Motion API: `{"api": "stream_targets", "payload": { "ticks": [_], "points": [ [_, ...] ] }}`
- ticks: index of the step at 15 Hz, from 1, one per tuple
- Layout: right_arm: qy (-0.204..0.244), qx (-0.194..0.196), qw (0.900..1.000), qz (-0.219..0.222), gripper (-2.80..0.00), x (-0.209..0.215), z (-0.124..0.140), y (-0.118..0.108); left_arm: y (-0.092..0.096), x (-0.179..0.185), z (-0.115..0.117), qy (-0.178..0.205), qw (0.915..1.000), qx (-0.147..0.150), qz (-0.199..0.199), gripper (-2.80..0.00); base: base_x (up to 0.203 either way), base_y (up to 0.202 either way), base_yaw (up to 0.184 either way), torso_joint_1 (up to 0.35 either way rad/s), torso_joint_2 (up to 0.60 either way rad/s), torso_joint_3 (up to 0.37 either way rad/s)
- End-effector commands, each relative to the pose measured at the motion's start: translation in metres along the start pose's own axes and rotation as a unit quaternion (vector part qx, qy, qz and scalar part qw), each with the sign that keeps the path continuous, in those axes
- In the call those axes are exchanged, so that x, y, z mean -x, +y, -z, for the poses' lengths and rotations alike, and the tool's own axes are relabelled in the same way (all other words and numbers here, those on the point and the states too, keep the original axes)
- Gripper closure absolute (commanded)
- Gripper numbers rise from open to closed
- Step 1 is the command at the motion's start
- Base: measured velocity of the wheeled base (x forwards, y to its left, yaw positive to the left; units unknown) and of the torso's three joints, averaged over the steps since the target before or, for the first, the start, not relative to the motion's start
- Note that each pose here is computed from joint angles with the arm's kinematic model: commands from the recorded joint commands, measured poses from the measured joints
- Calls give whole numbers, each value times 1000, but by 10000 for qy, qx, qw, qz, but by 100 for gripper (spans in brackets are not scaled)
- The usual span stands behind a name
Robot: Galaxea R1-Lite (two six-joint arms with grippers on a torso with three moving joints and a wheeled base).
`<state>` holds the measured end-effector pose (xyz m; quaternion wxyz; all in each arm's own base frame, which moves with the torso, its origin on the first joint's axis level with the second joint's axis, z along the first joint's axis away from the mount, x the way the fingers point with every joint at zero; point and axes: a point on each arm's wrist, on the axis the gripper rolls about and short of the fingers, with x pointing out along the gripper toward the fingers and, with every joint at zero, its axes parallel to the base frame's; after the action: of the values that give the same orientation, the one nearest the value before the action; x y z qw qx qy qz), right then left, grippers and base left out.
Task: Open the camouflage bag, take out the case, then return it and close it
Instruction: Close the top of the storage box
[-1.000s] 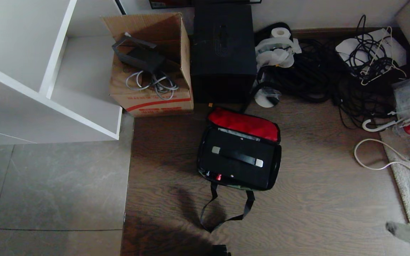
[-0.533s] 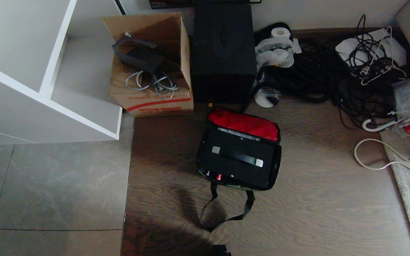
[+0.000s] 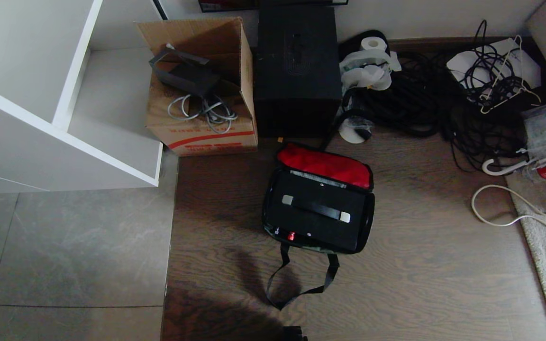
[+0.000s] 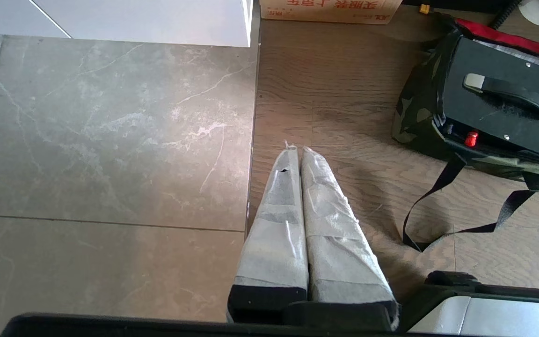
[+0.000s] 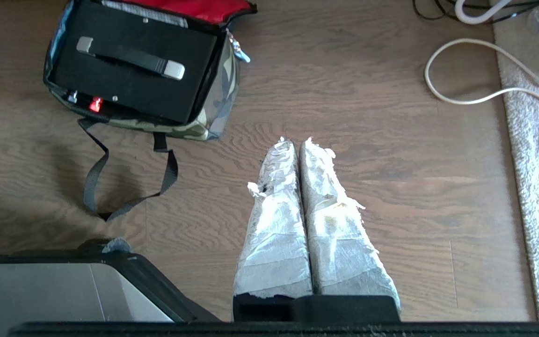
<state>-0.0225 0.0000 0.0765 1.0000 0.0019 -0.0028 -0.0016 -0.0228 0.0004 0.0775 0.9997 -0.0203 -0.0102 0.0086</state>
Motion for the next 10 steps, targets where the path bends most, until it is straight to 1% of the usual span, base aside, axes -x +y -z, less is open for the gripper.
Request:
{"api": "stream_targets", "payload": {
  "ticks": [1,10],
  "points": [
    [-5,-11,10000,-1,0,0,1,0,0,-1,2,42,10000,4,-5,0,0,0,0,0,0,0],
    [-4,-6,10000,-1,0,0,1,0,0,-1,3,38,10000,4,-5,0,0,0,0,0,0,0]
  ]
}}
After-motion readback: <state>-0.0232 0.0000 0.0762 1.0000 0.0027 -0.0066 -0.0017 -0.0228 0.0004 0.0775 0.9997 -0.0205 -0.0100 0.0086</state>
